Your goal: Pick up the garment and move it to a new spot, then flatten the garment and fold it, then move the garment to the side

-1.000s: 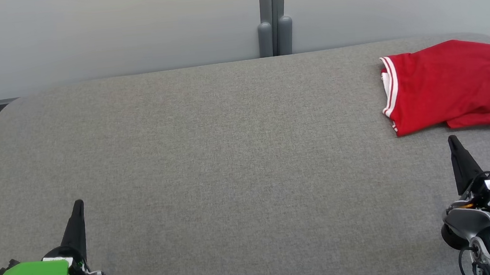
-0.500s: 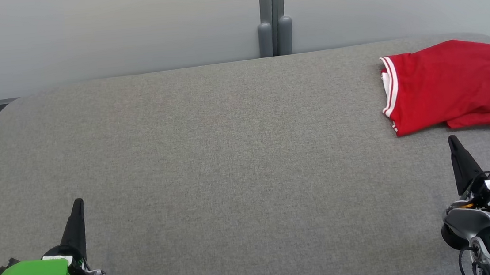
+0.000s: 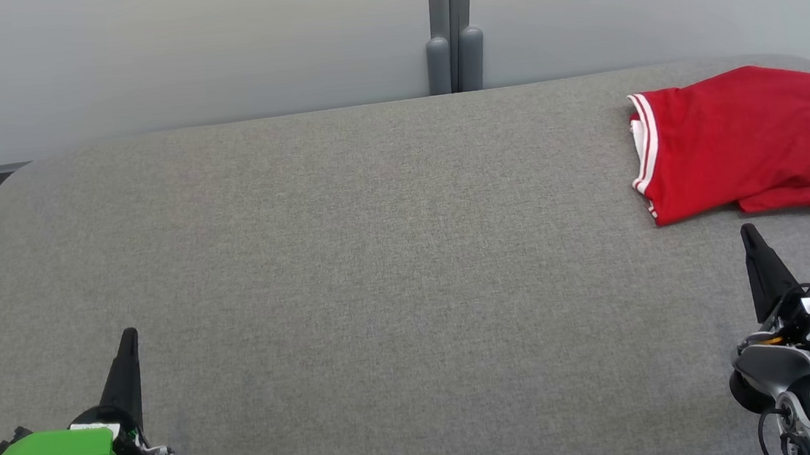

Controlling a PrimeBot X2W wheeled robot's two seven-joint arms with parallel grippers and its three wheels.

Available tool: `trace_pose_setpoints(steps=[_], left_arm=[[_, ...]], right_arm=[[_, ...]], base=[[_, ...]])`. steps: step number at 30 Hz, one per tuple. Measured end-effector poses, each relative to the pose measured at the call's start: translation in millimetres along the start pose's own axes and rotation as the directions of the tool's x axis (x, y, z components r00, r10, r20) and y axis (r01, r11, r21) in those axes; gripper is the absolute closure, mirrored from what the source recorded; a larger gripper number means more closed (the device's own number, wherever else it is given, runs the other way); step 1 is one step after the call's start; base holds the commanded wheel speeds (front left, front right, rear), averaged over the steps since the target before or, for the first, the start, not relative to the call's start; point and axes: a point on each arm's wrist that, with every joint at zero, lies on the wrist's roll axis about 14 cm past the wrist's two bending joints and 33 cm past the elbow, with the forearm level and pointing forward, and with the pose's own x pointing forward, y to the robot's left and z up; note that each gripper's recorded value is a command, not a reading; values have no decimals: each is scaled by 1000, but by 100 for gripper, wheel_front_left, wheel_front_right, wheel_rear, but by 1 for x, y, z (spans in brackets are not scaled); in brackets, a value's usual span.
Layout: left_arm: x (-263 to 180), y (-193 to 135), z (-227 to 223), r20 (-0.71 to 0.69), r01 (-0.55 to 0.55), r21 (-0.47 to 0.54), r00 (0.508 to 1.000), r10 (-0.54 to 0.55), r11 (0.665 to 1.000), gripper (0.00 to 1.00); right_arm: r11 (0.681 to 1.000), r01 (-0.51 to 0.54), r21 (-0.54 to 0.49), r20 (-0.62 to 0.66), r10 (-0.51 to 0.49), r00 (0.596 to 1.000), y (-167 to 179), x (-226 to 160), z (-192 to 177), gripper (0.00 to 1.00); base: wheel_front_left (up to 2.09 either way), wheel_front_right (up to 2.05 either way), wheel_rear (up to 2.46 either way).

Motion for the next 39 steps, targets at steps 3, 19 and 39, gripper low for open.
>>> trace_pose_setpoints(steps=[3, 19, 39], left_arm=[[0, 0, 0, 0, 0, 0, 1000, 0, 1000, 100], [0, 0, 0, 0, 0, 0, 1000, 0, 1000, 100], [0, 0, 0, 0, 0, -1, 1000, 0, 1000, 100]], right_arm=[[1000, 0, 0, 0, 0, 1000, 0, 0, 0, 100], [1000, 0, 0, 0, 0, 1000, 0, 0, 0, 100], [1000, 0, 0, 0, 0, 1000, 0, 0, 0, 100]], base=[[0, 0, 0], [0, 0, 0], [0, 0, 0]])
